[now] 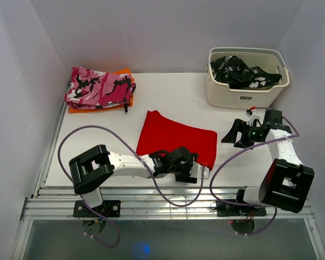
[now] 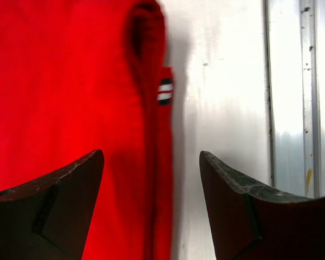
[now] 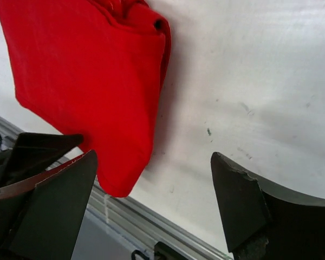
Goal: Fold and stack the trousers
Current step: Fold the trousers, then neatly place the folded trousers to the corner
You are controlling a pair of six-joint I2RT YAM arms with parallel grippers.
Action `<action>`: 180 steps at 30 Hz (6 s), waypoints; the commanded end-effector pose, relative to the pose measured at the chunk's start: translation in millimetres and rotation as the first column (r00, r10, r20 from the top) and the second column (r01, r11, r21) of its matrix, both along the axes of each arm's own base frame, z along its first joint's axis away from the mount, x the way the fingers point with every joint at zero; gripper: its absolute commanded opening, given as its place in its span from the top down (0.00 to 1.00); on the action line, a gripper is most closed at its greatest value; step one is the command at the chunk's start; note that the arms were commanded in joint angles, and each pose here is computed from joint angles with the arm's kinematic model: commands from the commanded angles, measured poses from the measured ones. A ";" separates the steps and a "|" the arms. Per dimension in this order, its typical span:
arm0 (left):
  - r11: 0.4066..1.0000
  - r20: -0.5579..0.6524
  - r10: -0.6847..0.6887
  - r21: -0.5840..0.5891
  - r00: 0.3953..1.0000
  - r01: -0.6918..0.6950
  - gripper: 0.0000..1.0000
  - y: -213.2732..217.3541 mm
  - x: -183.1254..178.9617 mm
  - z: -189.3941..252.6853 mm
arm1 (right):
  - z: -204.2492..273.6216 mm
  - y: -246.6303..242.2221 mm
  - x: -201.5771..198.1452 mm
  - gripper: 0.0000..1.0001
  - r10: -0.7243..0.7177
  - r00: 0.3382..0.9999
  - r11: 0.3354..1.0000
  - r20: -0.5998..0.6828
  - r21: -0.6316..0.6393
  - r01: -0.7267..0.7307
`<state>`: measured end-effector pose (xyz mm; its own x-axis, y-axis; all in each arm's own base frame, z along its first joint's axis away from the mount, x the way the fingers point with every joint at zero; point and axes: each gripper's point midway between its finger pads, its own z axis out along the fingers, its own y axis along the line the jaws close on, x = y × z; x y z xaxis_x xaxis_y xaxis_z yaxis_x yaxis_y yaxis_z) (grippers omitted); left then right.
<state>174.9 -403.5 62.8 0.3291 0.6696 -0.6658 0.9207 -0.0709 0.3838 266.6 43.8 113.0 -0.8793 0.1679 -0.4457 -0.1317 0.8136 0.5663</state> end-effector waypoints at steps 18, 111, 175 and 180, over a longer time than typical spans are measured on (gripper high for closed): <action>0.994 0.062 0.091 -0.066 0.994 -0.087 1.00 -26.6 37.2 -20.7 | -33.9 40.5 -19.8 0.10 -0.134 0.986 0.902 -0.101 0.399 0.164; 0.170 -0.835 0.446 0.431 -0.321 -0.886 0.39 257.9 83.1 -40.8 | -62.9 133.0 -15.9 0.92 -0.188 0.957 0.869 -0.222 0.417 0.267; 0.050 -0.163 0.959 -0.709 0.232 -0.704 1.00 455.6 312.8 321.1 | 223.5 361.9 213.0 0.92 0.148 0.453 0.953 0.879 -0.005 -0.303; -0.048 -0.228 0.958 -0.722 0.172 -0.690 1.00 512.1 327.7 310.2 | 233.4 409.5 230.9 0.92 0.107 0.392 0.945 0.914 0.029 -0.326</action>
